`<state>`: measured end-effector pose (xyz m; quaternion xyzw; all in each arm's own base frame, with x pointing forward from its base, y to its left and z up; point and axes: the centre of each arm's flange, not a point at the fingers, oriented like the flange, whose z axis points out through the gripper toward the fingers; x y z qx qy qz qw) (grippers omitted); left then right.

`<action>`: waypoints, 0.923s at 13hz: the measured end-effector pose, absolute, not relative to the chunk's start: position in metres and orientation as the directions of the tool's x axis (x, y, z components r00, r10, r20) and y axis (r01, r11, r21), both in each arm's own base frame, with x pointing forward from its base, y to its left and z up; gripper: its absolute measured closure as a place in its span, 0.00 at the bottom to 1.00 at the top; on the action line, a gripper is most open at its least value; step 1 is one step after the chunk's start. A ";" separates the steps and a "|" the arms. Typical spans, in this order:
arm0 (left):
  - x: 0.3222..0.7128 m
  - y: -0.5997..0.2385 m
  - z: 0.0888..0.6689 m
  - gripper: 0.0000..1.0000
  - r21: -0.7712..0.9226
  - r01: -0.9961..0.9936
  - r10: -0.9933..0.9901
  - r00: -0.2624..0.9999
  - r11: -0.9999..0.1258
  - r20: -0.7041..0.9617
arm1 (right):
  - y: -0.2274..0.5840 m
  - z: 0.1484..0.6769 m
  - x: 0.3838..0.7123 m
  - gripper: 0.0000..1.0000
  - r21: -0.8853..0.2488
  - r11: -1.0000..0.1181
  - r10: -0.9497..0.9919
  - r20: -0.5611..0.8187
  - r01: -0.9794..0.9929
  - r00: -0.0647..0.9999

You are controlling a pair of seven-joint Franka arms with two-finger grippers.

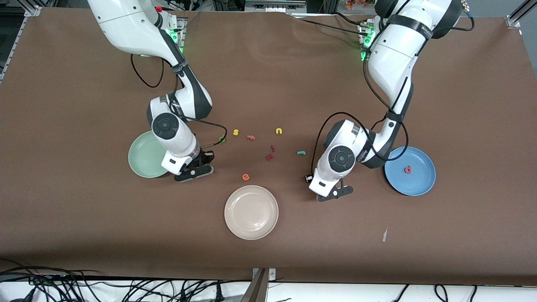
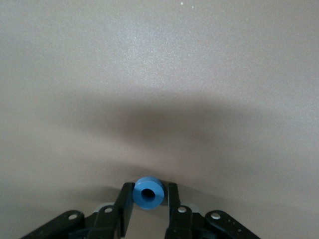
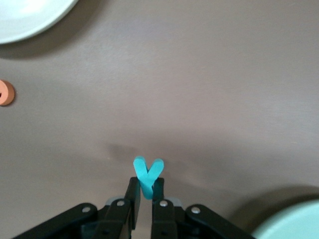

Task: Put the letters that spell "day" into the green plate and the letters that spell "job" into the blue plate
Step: 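Open both grippers over the blue and green plates, releasing the o and y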

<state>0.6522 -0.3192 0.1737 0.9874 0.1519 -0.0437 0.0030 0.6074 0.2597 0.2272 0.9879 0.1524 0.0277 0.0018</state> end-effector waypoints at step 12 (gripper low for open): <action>0.675 -0.248 0.208 0.72 -0.052 0.132 0.139 0.973 -0.990 -0.182 | 0.093 0.196 0.582 0.79 0.056 -0.980 0.180 -0.180 0.193 0.967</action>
